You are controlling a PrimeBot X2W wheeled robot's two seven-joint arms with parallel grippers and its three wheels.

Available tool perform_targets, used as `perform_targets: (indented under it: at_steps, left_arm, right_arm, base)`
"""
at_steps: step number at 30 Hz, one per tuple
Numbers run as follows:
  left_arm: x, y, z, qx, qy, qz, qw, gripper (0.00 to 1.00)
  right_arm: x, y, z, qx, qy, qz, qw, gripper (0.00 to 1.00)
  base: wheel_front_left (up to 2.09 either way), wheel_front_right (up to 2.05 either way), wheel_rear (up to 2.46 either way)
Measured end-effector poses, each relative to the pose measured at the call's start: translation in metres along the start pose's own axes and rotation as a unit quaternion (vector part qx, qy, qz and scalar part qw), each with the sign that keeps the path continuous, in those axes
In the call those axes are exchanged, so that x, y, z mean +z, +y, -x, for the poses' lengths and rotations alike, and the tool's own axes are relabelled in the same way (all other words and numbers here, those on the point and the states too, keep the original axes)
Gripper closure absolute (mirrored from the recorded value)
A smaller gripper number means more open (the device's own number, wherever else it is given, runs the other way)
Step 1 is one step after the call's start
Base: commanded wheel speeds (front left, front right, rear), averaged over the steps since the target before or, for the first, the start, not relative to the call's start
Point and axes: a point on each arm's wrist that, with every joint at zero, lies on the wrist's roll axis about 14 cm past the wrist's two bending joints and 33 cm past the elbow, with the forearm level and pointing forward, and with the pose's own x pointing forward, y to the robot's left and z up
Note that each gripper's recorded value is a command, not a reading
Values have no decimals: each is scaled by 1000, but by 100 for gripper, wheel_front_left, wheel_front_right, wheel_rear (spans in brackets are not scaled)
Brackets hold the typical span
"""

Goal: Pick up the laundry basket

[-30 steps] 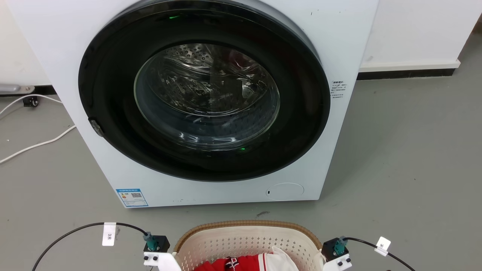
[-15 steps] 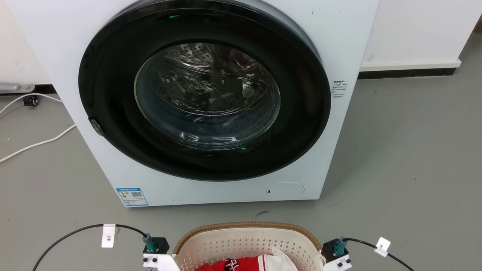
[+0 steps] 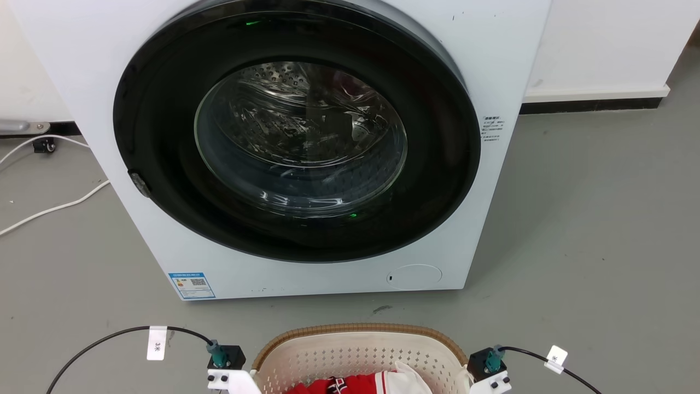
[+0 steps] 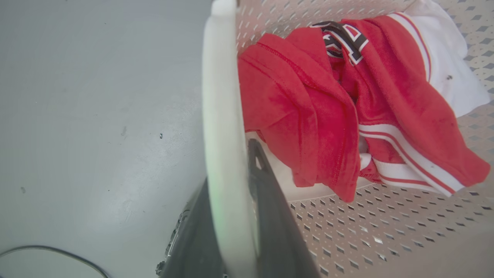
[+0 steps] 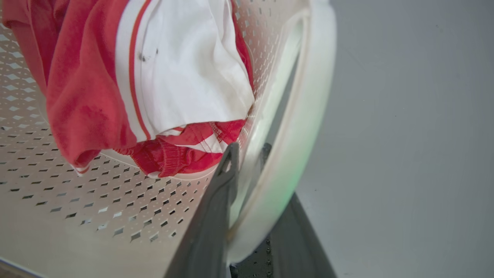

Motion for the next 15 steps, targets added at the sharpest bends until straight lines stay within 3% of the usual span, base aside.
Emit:
perform_targets:
  at_steps: [15]
  left_arm:
    - [-3,1,0,0,3,4,1000,100]
  right_arm:
    - [0,1,-1,2,1,1,1000,100]
  base:
    - [0,0,0]
